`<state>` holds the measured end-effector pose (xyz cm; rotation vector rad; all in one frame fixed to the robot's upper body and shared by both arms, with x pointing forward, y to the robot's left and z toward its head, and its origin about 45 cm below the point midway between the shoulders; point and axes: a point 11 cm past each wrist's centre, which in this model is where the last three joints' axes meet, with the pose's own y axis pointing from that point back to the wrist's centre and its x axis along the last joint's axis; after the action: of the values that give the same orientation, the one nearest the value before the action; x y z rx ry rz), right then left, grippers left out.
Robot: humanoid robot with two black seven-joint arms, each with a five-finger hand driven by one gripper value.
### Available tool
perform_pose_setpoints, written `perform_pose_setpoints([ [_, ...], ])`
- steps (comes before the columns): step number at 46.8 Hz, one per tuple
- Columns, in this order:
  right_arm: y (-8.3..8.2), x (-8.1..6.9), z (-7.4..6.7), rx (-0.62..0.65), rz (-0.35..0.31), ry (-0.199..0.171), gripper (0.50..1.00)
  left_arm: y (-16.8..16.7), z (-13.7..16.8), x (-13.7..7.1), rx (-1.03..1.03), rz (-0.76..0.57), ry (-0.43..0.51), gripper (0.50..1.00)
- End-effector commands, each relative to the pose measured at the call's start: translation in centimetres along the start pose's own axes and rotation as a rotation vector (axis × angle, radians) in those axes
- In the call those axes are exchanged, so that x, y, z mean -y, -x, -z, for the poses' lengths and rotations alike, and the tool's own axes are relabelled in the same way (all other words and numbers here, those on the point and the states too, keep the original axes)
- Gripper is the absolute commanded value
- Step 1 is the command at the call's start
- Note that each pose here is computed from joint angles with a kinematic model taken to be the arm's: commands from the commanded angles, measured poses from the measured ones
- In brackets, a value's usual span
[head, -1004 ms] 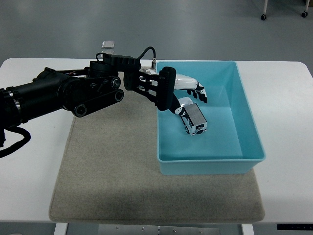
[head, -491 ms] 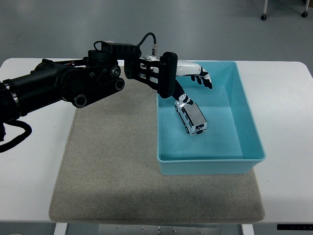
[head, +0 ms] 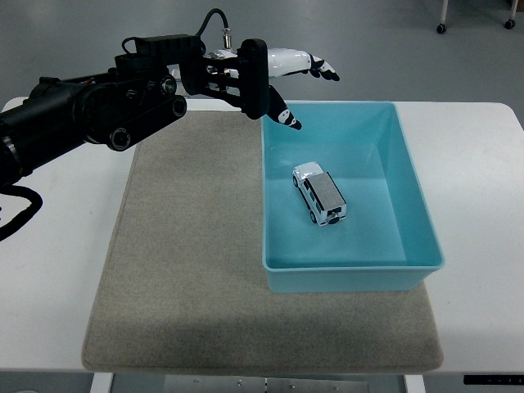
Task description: Left hand put the white car in the blue box
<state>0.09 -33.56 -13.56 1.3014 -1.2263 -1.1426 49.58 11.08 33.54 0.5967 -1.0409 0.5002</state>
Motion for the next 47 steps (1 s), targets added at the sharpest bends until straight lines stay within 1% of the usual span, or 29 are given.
perform_pose_setpoints([
  [1,0.0,0.0,0.0,0.0,0.0,-0.001,0.936,-1.0,1.2,-0.6,0.005,-0.046,-0.034,0.964],
  [3,0.0,0.0,0.0,0.0,0.0,-0.001,0.936,-1.5,1.8,-0.9,0.01,-0.075,-0.052,0.969],
  [5,0.0,0.0,0.0,0.0,0.0,-0.001,0.936,-1.9,2.4,-1.3,0.017,-0.1,-0.067,0.992],
  [6,0.0,0.0,0.0,0.0,0.0,-0.001,0.936,-2.1,2.5,-1.4,0.023,-0.109,-0.069,0.994],
  [9,0.0,0.0,0.0,0.0,0.0,-0.001,0.936,-2.6,3.2,-1.9,0.031,-0.138,-0.087,0.996],
  [13,0.0,0.0,0.0,0.0,0.0,-0.001,0.936,-3.5,5.0,-3.1,0.029,-0.167,-0.138,0.996],
  [21,0.0,0.0,-0.1,0.0,0.0,0.001,0.936,-4.5,8.3,-5.0,-0.081,-0.257,-0.233,0.996],
  [26,-0.1,0.0,0.0,0.0,-0.002,0.0,0.936,-5.1,10.6,-6.5,-0.189,-0.337,-0.298,0.996],
  [32,0.0,0.0,0.0,0.0,0.0,-0.001,0.936,-5.0,12.3,-7.6,-0.324,-0.418,-0.339,0.996],
  [38,0.0,0.0,0.0,0.0,-0.002,-0.001,0.936,-5.3,14.1,-9.0,-0.552,-0.548,-0.384,0.996],
  [43,0.0,0.0,0.0,0.0,0.0,-0.001,0.936,-4.4,16.5,-10.8,-0.782,-0.647,-0.484,0.996],
  [47,0.0,0.0,-0.1,0.0,0.0,0.001,0.936,-3.6,18.0,-12.0,-0.911,-0.71,-0.563,0.996],
])
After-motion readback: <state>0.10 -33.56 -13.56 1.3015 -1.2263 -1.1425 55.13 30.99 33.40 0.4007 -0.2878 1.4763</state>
